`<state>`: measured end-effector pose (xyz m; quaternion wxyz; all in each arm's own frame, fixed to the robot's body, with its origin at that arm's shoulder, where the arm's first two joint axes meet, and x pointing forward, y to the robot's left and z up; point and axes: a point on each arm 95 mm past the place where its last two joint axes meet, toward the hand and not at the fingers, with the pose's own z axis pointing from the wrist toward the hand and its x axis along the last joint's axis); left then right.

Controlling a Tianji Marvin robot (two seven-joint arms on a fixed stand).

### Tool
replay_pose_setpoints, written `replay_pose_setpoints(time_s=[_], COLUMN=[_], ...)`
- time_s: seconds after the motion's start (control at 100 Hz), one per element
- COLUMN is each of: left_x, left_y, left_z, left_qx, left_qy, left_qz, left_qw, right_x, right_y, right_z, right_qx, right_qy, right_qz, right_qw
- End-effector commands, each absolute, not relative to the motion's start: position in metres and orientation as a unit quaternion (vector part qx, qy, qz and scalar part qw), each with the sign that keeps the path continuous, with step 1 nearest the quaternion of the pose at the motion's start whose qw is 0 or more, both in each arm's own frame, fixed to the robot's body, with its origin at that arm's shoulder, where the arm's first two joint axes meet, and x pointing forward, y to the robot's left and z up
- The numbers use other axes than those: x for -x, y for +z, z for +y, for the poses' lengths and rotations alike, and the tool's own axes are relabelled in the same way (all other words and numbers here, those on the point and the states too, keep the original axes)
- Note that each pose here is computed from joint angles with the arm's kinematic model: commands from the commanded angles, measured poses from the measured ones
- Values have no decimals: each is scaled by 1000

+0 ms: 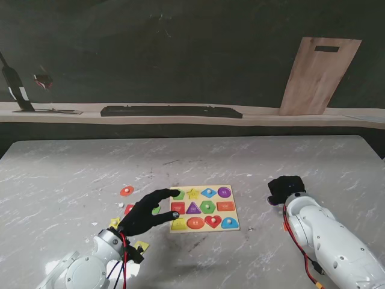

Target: Fit puzzle pieces into a puzzle board

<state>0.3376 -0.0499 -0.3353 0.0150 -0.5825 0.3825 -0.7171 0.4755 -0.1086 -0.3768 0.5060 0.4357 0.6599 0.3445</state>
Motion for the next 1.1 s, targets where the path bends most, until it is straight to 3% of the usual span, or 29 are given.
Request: replay_pose_setpoints(time_s=[0.0,0.65,1.09], left_x=[-337,-336,-335], left_y=[-336,-336,-335], left_z=[-52,-51,-50], left_qx=[585,583,581], left_qy=[-717,-719,-722], left_qz=[380,379,376], left_qw=[12,11,12], right_x=[-471,-470,-496], right_y=[-383,-385,-358], right_z=[-106,-103,-49], right_qx=[-438,-464,-448], right_qy=[342,390,463], right_qz=[664,615,608], right_qw=[500,504,464])
